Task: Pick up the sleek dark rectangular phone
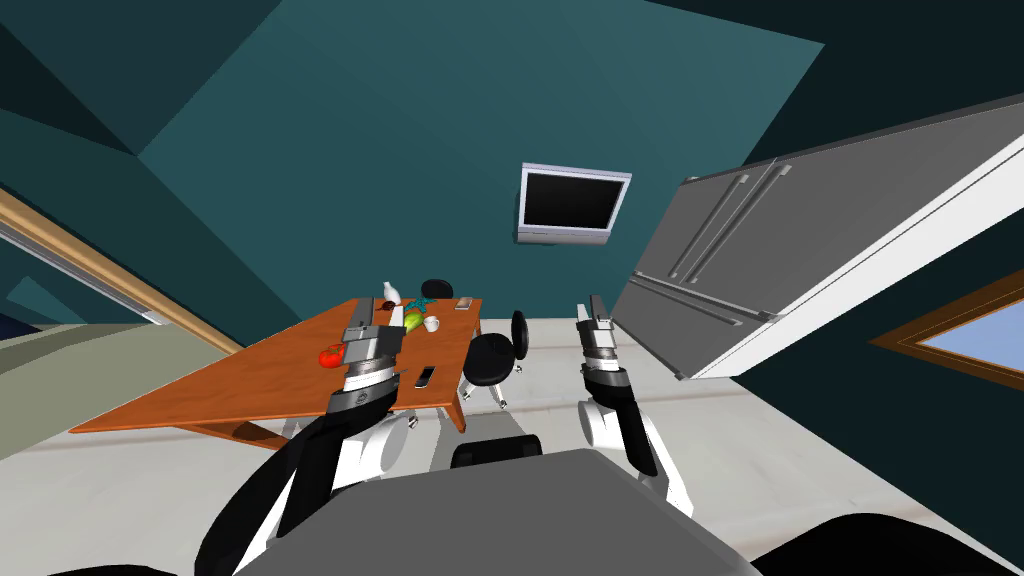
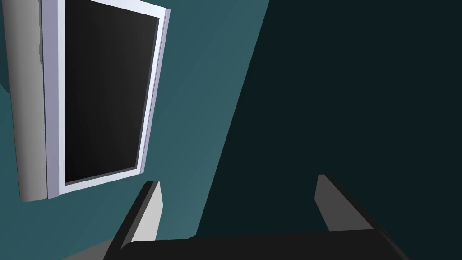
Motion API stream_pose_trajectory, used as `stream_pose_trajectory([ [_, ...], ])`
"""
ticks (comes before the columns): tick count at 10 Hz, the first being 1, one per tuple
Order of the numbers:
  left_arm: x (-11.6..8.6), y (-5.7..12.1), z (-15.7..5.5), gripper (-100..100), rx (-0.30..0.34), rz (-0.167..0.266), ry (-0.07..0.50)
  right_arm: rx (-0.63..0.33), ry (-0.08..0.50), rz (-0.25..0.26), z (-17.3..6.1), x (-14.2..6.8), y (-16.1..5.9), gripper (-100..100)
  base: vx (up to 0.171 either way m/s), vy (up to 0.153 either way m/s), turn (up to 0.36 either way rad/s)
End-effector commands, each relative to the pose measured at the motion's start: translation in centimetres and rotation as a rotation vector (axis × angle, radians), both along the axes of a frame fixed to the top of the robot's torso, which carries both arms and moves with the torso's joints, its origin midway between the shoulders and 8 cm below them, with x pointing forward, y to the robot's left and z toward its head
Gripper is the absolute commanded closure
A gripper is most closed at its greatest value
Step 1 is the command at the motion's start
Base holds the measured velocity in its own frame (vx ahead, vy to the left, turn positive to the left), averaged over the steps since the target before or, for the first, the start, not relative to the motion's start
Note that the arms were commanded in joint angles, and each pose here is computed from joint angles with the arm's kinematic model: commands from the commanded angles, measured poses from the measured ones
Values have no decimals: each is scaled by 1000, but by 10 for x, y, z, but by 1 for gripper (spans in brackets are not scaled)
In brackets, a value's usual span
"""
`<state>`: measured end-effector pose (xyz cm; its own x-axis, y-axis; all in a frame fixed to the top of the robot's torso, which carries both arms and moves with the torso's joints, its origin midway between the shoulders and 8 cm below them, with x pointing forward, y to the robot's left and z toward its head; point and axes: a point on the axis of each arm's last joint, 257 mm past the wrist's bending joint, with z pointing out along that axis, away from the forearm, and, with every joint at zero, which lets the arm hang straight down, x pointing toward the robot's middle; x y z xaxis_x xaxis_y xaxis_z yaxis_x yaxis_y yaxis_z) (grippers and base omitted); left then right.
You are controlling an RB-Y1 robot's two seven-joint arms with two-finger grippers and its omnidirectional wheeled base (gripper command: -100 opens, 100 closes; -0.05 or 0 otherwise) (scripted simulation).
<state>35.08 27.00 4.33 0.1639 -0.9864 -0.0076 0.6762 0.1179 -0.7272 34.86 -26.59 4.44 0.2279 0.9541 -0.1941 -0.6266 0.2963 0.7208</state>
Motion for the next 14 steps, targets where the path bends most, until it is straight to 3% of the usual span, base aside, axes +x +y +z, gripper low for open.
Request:
stream_pose_trajectory([
  [1, 5, -4, -4, -100, 34, -20, 21, 0, 0, 0, 0, 0, 0, 0, -8, 23, -9],
  [7, 44, -13, -35, -100, 139, -88, 174, 0, 0, 0, 0, 0, 0, 0, -37, 118, -23],
  [12, 70, -12, -58, -100, 172, -112, 283, 0, 0, 0, 0, 0, 0, 0, -39, 162, -21],
  [14, 87, -11, -74, -100, 191, -128, 351, 0, 0, 0, 0, 0, 0, 0, -47, 153, -27],
])
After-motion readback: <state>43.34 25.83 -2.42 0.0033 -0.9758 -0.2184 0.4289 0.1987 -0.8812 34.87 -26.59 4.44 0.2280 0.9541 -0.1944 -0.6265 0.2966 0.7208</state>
